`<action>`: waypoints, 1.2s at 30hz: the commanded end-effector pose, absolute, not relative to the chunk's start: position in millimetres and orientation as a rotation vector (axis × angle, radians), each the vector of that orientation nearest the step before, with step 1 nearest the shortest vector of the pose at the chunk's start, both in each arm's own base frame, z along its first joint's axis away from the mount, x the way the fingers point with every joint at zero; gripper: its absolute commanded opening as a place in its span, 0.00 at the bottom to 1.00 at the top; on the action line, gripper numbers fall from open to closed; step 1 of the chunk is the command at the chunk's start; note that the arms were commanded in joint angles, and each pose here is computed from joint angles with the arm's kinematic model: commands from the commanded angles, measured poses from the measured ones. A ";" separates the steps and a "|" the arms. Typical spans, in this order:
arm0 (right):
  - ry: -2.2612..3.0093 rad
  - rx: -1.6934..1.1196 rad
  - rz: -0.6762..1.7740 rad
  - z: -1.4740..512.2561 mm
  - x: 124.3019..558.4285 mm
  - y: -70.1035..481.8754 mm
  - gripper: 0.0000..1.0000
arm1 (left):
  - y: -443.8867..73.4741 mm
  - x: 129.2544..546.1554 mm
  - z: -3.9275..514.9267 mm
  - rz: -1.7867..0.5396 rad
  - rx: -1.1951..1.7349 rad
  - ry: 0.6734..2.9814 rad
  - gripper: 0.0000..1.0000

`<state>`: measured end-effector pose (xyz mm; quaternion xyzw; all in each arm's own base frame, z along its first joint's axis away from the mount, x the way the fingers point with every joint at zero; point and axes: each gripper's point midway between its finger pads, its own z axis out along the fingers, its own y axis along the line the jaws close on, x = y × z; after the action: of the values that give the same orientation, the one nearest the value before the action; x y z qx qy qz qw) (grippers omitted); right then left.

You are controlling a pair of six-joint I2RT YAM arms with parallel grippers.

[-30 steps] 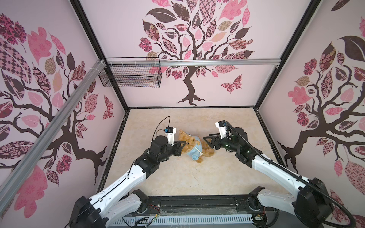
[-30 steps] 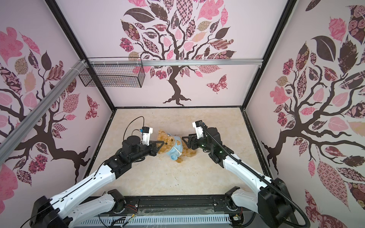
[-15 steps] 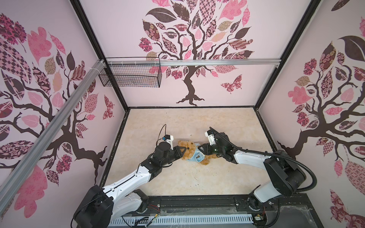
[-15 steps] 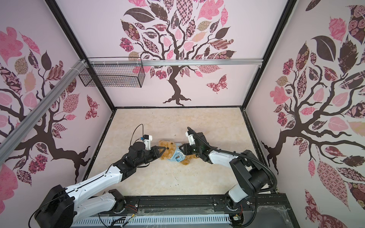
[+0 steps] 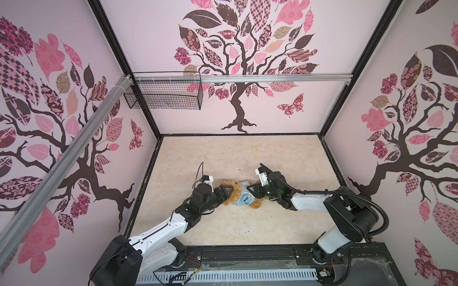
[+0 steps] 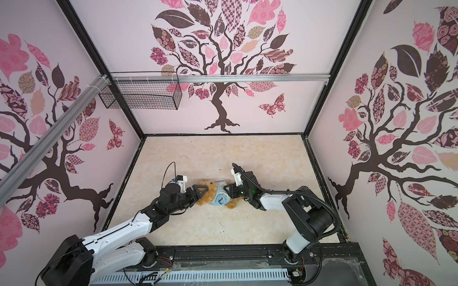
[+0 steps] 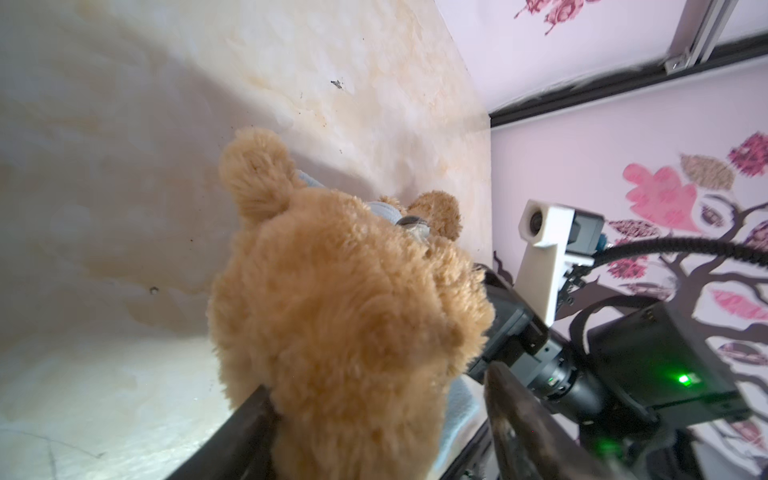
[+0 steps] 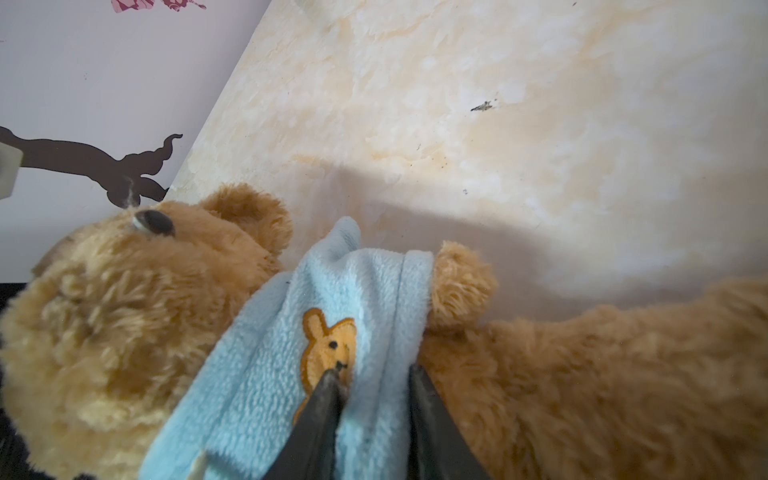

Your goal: Dress the teddy bear

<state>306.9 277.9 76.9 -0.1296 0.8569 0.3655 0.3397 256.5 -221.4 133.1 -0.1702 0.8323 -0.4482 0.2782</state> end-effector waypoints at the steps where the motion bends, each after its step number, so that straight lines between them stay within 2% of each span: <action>1: 2.363 -0.318 0.874 39.1 291.4 263.4 0.30 | -216.0 255.1 130.2 -1.239 -0.513 2.218 0.83; 9: 2.363 -0.330 0.873 36.3 288.0 264.7 0.29 | -208.7 270.3 130.1 -1.345 -0.624 2.203 0.87; 13: 2.361 -0.331 0.875 35.9 287.7 265.3 0.29 | -215.2 273.5 131.6 -1.362 -0.605 2.220 0.82; 15: 2.361 -0.332 0.880 35.9 287.5 266.5 0.28 | -216.7 274.3 128.5 -1.364 -0.611 2.230 0.77; 19: 2.358 -0.338 0.882 36.4 287.2 267.3 0.28 | -219.1 279.0 126.0 -1.373 -0.612 2.220 0.60; 24: 2.338 -0.368 0.834 46.3 292.6 265.3 0.31 | -222.4 283.4 121.5 -1.330 -0.542 2.248 0.46; 30: 2.258 -0.415 0.732 91.8 298.3 254.7 0.45 | -220.0 283.0 129.0 -1.325 -0.510 2.220 0.21; 33: 2.218 -0.405 0.703 114.3 289.2 241.1 0.50 | -217.8 281.1 131.8 -1.332 -0.540 2.217 0.00; 36: 2.181 -0.401 0.774 127.1 267.6 233.8 0.52 | -213.0 278.9 131.7 -1.401 -0.714 2.184 0.00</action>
<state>287.6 246.3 128.8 -0.1520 0.8497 0.3113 0.3975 274.6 -214.6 117.7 -0.2226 0.8159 -0.4838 0.2251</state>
